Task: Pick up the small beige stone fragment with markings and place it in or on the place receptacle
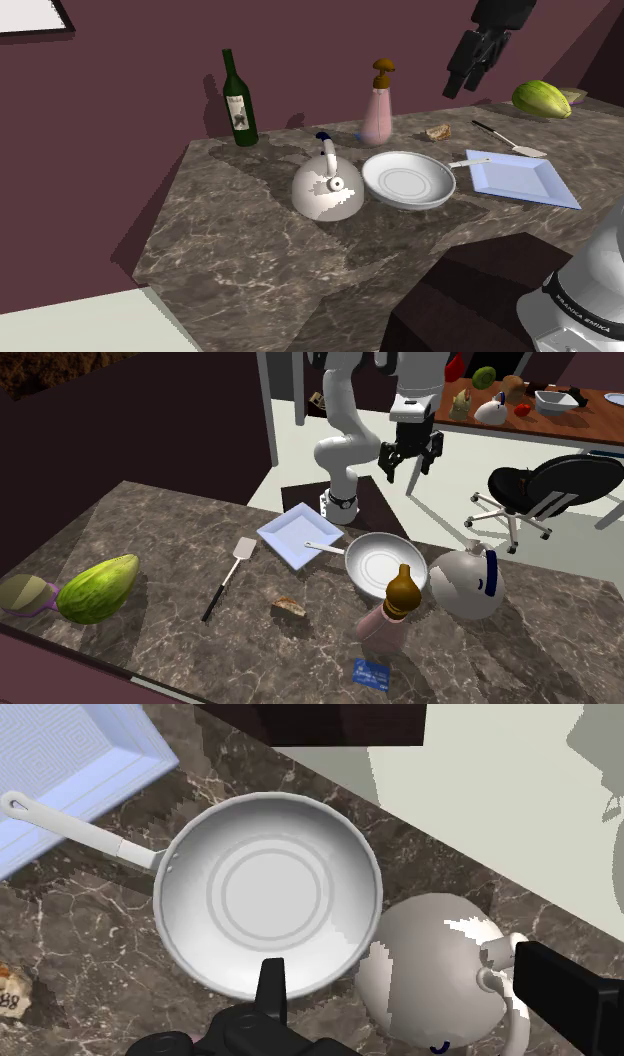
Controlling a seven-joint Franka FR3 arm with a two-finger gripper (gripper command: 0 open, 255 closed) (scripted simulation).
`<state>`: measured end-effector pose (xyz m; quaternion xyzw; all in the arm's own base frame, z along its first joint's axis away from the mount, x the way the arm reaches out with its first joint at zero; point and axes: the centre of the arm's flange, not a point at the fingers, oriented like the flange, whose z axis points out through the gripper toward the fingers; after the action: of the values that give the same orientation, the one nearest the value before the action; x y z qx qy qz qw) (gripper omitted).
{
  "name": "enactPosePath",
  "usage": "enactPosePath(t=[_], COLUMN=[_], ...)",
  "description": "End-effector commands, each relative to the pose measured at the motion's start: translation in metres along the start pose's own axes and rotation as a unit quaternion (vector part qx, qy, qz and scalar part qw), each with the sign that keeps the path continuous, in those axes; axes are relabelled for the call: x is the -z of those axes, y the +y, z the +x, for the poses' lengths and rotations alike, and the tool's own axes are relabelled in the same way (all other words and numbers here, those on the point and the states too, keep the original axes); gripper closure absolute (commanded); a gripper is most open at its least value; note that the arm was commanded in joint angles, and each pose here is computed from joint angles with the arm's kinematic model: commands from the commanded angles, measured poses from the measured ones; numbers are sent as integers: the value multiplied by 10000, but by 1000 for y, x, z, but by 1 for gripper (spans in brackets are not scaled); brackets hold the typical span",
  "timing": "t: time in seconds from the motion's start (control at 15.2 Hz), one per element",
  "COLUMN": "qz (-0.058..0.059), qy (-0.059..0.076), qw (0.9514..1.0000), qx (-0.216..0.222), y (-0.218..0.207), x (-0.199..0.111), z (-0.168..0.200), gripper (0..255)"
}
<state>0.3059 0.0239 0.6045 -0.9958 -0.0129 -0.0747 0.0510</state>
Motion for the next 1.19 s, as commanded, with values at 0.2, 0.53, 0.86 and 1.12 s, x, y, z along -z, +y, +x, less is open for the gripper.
enactPosePath(t=[0.2, 0.53, 0.86, 1.12], qz=[-62, -166, -268, -350], qy=[-38, -102, -166, -216], qw=[9993, 9954, 9878, 9792], qx=[353, 941, 1526, 1989], y=[32, 85, 137, 179], x=[-21, -55, -88, -114], z=[0, 5, 15, 28], gripper=[0, 0, 0, 0])
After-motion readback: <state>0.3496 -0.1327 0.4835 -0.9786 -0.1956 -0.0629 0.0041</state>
